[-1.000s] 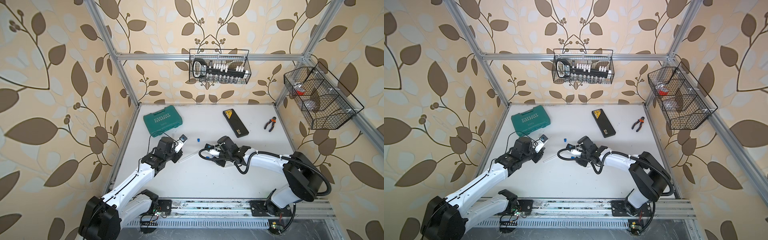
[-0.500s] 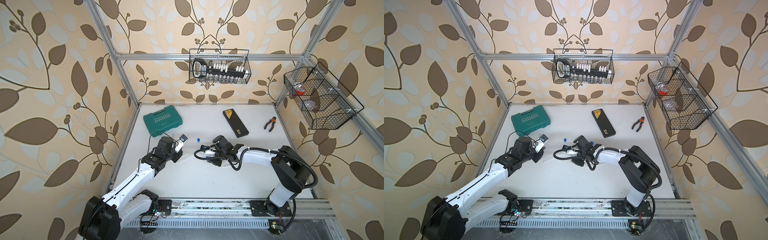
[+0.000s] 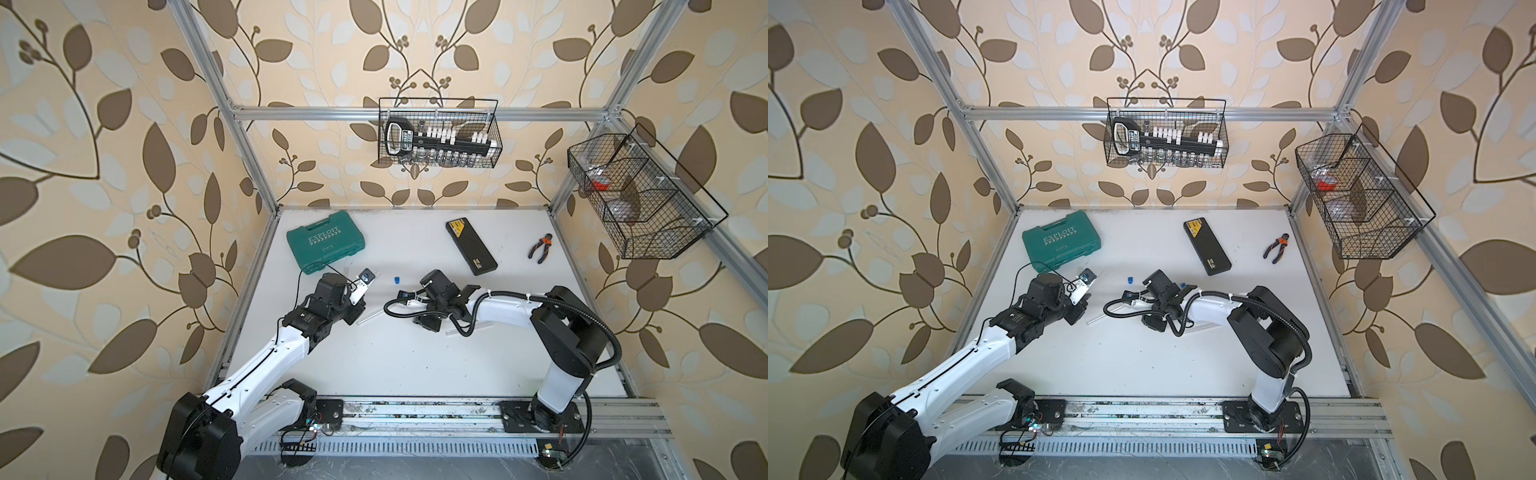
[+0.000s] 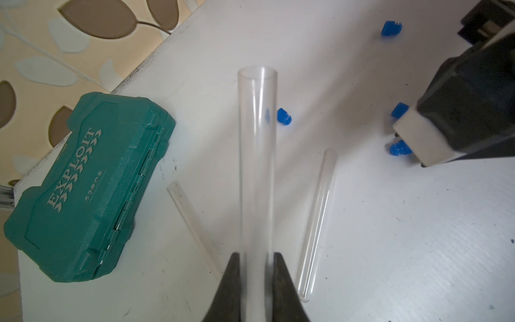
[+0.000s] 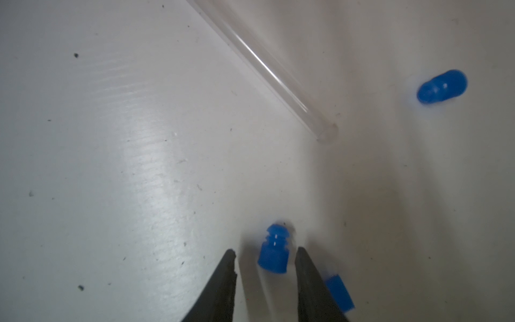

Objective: Insert stoppers into test tubes
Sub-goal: Pick up the stopper from the center of the board.

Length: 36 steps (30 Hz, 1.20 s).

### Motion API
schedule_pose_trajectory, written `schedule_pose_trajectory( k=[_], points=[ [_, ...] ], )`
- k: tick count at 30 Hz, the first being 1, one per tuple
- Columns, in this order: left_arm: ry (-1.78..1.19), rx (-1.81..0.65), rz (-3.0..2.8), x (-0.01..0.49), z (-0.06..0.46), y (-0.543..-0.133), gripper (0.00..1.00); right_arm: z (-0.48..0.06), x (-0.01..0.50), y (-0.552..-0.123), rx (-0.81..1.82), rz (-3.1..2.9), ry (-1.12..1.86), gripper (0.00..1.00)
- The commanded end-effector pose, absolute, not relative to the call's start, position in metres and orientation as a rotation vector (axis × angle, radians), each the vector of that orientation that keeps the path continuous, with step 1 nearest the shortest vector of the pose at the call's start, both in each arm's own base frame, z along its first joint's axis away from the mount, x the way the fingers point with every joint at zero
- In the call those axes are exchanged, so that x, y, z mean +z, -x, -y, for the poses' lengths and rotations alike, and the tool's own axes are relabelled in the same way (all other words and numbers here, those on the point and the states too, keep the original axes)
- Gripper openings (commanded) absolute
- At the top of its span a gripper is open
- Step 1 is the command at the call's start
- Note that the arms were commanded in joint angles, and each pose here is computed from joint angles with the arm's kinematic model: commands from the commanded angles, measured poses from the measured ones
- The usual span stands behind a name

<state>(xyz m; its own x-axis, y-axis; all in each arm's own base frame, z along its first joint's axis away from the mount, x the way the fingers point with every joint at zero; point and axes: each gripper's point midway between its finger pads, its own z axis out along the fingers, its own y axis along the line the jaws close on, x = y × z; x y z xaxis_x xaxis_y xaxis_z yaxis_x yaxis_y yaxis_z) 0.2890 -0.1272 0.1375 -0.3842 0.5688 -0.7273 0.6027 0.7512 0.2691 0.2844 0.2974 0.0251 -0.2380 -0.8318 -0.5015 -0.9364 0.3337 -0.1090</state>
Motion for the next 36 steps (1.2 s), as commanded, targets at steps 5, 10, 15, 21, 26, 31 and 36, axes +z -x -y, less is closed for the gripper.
schedule_pose_trajectory(
  k=[5, 10, 15, 21, 26, 31, 36],
  points=[
    [-0.867, -0.031, -2.031, 0.148, 0.125, -0.293, 0.00, -0.298, 0.018, -0.286, 0.262, -2.156, 1.599, 0.31],
    [-0.868, -0.030, -2.029, 0.148, 0.125, -0.293, 0.00, -0.296, 0.015, -0.286, 0.251, -2.167, 1.604, 0.29],
    [-0.873, -0.030, -2.028, 0.148, 0.125, -0.293, 0.00, -0.297, 0.014, -0.287, 0.252, -2.173, 1.606, 0.26],
    [-0.876, -0.026, -2.026, 0.148, 0.125, -0.293, 0.00, -0.298, 0.013, -0.288, 0.247, -2.177, 1.606, 0.23],
    [-0.879, -0.028, -2.026, 0.147, 0.125, -0.292, 0.00, -0.297, 0.011, -0.289, 0.242, -2.182, 1.613, 0.21],
    [-0.880, -0.025, -2.026, 0.147, 0.125, -0.292, 0.00, -0.296, 0.009, -0.288, 0.236, -2.187, 1.626, 0.18],
    [-0.881, -0.025, -2.026, 0.147, 0.125, -0.292, 0.00, -0.296, 0.009, -0.287, 0.240, -2.184, 1.633, 0.15]
  ],
)
